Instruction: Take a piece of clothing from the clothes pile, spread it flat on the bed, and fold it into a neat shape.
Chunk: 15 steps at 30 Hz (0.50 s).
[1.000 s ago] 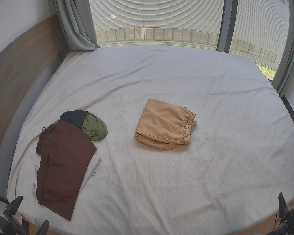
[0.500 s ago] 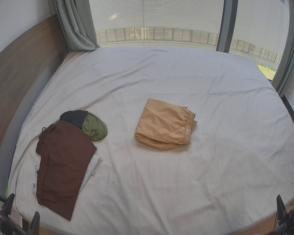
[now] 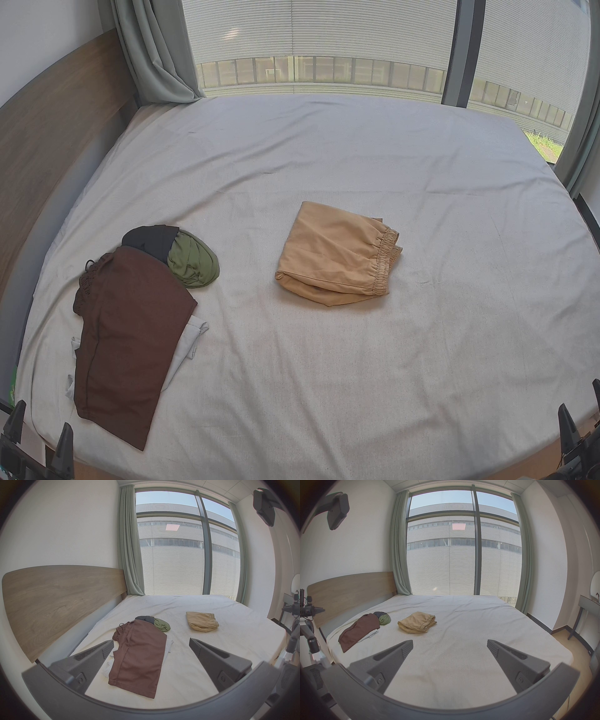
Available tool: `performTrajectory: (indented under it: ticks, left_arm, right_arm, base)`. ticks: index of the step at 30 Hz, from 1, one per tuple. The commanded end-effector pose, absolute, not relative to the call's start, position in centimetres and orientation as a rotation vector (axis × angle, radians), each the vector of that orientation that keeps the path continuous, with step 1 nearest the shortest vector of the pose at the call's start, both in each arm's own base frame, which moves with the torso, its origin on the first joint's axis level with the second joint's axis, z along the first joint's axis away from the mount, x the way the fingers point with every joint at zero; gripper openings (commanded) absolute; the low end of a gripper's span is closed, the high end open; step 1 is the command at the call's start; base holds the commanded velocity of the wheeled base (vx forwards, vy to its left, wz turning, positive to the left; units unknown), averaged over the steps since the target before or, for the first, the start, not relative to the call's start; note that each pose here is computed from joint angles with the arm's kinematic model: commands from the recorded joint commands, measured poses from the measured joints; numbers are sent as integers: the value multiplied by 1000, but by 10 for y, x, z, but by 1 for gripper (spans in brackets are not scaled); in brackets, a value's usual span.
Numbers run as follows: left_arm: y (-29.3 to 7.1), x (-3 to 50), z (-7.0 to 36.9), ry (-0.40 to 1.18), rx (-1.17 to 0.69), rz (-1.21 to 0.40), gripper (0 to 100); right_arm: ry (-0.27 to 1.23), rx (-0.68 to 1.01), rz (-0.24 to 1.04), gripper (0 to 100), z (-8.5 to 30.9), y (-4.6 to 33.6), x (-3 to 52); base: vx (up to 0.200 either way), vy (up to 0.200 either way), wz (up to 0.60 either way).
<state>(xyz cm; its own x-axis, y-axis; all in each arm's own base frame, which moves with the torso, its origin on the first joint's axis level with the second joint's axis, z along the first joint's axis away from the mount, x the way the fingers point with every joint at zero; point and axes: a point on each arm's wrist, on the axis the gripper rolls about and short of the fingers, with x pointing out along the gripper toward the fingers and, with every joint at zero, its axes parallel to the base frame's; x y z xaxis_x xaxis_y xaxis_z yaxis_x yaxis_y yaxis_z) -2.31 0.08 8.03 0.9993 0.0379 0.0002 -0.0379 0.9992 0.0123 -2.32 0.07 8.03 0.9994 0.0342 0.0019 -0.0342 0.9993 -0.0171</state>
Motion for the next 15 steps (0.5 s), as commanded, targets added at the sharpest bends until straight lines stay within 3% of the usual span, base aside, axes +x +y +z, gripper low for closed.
performTrajectory:
  ticks: [1,15]
  left_arm:
    - [1,-23,75,3,11,38,100]
    - [1,-23,75,3,6,37,100]
  right_arm:
    - [1,-15,38,100,76,1,-23]
    - [1,-15,35,100,76,1,-23]
  base:
    - [0,0,0]
    - [0,0,0]
